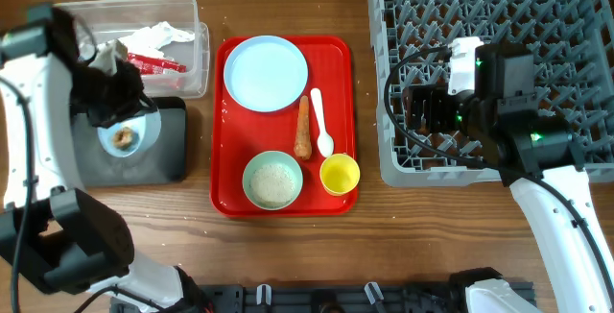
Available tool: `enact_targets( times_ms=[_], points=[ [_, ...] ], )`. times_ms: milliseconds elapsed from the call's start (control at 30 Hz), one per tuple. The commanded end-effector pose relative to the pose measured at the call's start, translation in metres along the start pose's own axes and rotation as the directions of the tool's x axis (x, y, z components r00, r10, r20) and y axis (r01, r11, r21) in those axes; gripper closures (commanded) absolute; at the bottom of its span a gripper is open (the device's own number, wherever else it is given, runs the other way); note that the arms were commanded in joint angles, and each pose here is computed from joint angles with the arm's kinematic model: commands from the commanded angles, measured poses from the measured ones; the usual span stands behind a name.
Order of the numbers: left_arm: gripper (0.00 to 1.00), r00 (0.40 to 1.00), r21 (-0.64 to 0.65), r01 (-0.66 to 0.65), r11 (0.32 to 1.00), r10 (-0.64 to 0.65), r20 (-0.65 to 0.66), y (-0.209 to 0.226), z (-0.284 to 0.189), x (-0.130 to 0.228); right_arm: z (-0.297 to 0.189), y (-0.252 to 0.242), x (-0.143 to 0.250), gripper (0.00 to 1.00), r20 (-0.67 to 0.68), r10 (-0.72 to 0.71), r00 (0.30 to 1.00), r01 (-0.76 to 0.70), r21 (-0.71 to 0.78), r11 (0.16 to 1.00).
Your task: Sort waste into correct bins and load items into the dishwasher rack
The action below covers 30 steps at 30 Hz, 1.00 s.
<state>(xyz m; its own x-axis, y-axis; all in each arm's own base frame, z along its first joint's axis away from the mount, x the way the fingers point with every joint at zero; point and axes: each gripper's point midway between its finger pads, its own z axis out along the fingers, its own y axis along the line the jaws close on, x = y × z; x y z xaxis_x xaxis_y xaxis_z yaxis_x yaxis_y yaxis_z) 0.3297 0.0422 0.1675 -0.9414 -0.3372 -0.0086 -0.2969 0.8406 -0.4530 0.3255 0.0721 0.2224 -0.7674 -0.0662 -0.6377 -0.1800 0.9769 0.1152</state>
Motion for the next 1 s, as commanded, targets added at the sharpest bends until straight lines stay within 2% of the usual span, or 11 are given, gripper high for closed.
enact_targets(
  times_ms=[0,67,200,267,500,633,733,767,833,867,967],
  points=[
    [0.96,0.993,0.388,-0.074,0.918,0.034,0.109,0.009,0.002,0.002,0.001,0.003,-0.002,0.00,0.001,0.016,1.000,-0.016,-0.016,1.000],
    [0.96,0.970,0.526,-0.059,0.849,-0.076,0.231,0.034,-0.008,-0.007,0.001,0.003,-0.002,0.00,0.001,0.019,1.000,-0.019,-0.016,1.000],
    [0.96,0.843,0.703,-0.141,0.697,-0.288,0.455,0.085,-0.051,-0.031,0.001,0.003,-0.002,0.00,0.001,0.020,1.000,-0.020,-0.016,1.000],
    [0.96,0.821,0.730,-0.165,0.663,-0.318,0.474,0.095,-0.054,-0.037,0.001,0.003,-0.002,0.00,0.000,0.037,0.999,-0.037,-0.016,0.999],
    [0.96,0.839,0.753,-0.129,0.646,-0.333,0.430,0.089,-0.049,-0.037,0.001,0.003,-0.002,0.00,0.001,0.045,0.999,-0.045,-0.016,0.999],
    [0.96,0.925,0.542,-0.189,0.819,-0.037,0.377,0.022,-0.013,-0.029,0.001,0.003,-0.002,0.00,-0.001,0.045,0.999,-0.045,-0.016,0.999],
    [0.96,0.947,0.221,-0.219,0.951,0.152,0.283,-0.035,0.030,-0.020,0.001,0.003,-0.002,0.00,-0.001,0.045,0.999,-0.045,-0.016,0.999],
    [0.96,0.935,0.079,-0.265,0.961,0.237,0.263,-0.059,0.049,-0.014,0.001,0.003,-0.002,0.00,-0.001,0.045,0.999,-0.045,-0.015,0.999],
    [0.96,0.915,-0.078,-0.316,0.946,0.325,0.240,-0.084,0.074,-0.005,0.001,0.003,-0.002,0.00,-0.001,0.045,0.999,-0.045,-0.015,0.999],
    [0.96,0.901,-0.180,-0.341,0.923,0.375,0.218,-0.094,0.091,0.001,0.001,0.002,-0.001,0.00,-0.002,0.045,0.999,-0.045,-0.015,0.999],
    [0.96,0.853,-0.340,-0.449,0.826,0.510,0.113,-0.108,0.137,0.020,0.001,0.002,-0.001,0.00,-0.003,0.045,0.999,-0.045,-0.015,0.999]
  ],
)
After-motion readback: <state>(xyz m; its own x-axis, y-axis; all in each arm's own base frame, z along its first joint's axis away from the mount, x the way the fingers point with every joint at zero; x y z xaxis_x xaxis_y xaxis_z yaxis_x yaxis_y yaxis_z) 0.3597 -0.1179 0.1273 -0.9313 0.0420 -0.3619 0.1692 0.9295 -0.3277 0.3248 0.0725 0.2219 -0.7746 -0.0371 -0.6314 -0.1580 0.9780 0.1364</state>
